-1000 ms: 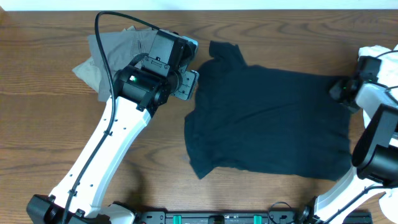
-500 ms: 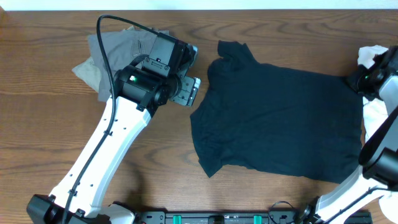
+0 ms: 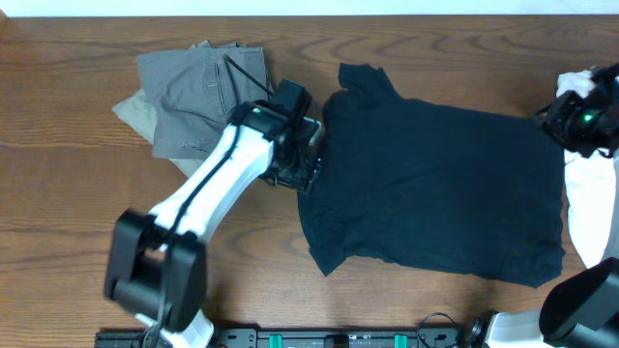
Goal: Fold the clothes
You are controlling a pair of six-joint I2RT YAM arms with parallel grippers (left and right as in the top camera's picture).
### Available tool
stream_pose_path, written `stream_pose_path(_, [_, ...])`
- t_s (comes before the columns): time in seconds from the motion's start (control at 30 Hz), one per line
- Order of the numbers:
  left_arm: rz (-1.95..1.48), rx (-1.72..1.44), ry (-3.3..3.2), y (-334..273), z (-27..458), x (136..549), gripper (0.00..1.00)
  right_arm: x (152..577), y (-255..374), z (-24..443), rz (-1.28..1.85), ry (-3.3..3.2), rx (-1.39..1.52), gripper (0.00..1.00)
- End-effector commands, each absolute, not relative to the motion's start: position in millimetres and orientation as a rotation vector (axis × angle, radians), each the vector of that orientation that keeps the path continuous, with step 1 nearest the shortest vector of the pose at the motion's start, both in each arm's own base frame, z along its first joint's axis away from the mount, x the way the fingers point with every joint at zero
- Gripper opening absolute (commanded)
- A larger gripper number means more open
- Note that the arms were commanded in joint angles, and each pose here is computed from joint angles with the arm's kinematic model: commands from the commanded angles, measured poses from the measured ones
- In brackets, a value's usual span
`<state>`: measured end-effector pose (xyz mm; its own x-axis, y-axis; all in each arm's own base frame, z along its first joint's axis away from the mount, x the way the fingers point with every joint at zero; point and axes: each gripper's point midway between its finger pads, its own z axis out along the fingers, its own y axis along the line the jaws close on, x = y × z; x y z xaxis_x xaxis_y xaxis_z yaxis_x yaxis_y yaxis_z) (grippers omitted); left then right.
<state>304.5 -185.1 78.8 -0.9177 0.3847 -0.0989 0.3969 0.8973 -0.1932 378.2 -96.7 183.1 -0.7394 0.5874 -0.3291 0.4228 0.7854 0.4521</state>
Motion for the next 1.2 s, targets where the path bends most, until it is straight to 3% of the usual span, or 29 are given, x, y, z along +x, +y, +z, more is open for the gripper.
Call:
stream_pose_path(0.0, [-0.357, 0.694, 3.095, -188, 46, 295, 0.71, 372, -76, 171, 0.520, 2.594, 0.695, 0.32])
stream_pose_path(0.27, [-0.324, 0.778, 3.217, -183, -6, 285, 0.61, 360, -60, 158, 0.514, 2.682, 0.671, 0.33])
stream_pose_path(0.37, [-0.307, 0.806, 3.222, -181, -15, 285, 0.37, 354, -59, 154, 0.495, 2.708, 0.682, 0.33])
stream_pose_path(0.43, [-0.233, 0.809, 3.212, -175, -19, 290, 0.10, 349, -63, 148, 0.443, 2.735, 0.699, 0.33])
stream_pose_path(0.47, [-0.170, 0.790, 3.205, -170, -21, 295, 0.06, 346, -66, 144, 0.416, 2.748, 0.709, 0.33])
stream_pose_path(0.67, [0.272, 0.305, 3.125, -116, -13, 344, 0.06, 320, -77, 101, 0.279, 2.819, 0.859, 0.31])
stream_pose_path(0.93, [0.228, 0.227, 3.017, -114, -12, 375, 0.06, 287, -80, 31, 0.181, 2.811, 1.075, 0.18])
stream_pose_path(1.17, [0.232, 0.226, 3.032, -113, -11, 371, 0.06, 259, -94, -9, -0.009, 2.734, 1.264, 0.06])
